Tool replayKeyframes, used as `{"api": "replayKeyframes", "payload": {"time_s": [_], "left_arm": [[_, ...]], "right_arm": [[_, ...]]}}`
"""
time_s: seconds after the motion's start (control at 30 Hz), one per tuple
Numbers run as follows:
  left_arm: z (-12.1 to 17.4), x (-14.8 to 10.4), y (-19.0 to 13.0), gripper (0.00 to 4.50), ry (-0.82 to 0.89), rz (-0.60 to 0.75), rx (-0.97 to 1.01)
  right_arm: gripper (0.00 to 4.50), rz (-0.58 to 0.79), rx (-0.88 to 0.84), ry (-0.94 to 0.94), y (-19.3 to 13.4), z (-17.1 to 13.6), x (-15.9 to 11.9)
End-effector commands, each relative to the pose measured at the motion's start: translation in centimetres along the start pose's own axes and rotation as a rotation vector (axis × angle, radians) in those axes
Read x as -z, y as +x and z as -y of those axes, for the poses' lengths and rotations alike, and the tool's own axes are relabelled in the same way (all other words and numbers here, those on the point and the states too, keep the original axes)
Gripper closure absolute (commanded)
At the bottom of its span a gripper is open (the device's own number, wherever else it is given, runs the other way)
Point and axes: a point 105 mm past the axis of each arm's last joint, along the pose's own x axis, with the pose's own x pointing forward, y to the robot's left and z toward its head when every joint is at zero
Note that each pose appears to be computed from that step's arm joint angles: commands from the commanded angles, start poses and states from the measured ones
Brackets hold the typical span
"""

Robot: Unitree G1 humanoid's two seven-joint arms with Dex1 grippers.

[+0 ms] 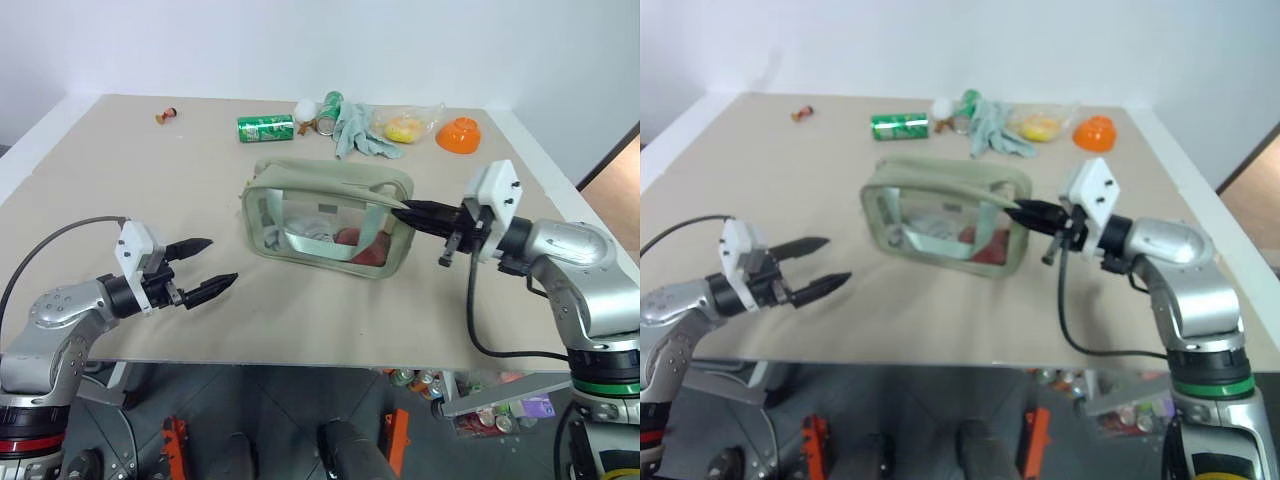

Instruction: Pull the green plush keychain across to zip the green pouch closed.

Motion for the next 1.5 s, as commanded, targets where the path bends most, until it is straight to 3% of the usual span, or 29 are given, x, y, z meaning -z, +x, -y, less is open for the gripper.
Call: {"api": "replayKeyframes", "payload": {"time_s": [0.03, 0.3, 0.33, 0.4, 0.7, 0.9, 0.97, 1.33, 1.5], "left_arm": [[-0.2, -1.2, 0.1, 0.0, 0.047, 0.027, 0.005], [-0.7, -1.9, 0.2, 0.0, 0.056, 0.042, -0.011], [-0.8, -2.0, 0.2, 0.0, 0.057, 0.043, -0.015], [-0.9, -2.1, 0.3, 0.0, 0.057, 0.048, -0.02], [-2.1, -2.9, 1.2, 0.0, 0.056, 0.082, -0.052], [-2.2, -3.0, 1.9, 0.0, 0.068, 0.085, -0.041], [-2.1, -2.9, 2.0, 0.0, 0.071, 0.082, -0.037], [-3.1, -3.0, 1.5, 0.0, 0.086, 0.085, -0.09], [-3.2, -2.8, 1.5, 0.0, 0.083, 0.081, -0.089]], "right_arm": [[4.46, 0.016, 0.01, -0.057, -1.2, 0.7, -0.3], [4.46, -0.004, 0.011, -0.003, -1.0, 0.7, 1.2], [3.75, -0.005, 0.015, -0.006, -1.0, 0.8, 1.3], [2.98, -0.024, 0.002, -0.011, -1.1, 0.6, 1.5], [0.05, -0.007, 0.077, -0.028, -1.5, 0.4, 0.9], [0.05, 0.023, 0.084, 0.0, -0.8, -0.1, 0.4], [0.56, 0.041, 0.089, 0.014, -0.5, -0.2, 0.1], [4.4, 0.038, 0.006, 0.0, -0.4, -1.0, 0.5], [4.49, 0.058, -0.075, -0.054, -0.7, -1.1, 0.7]]}}
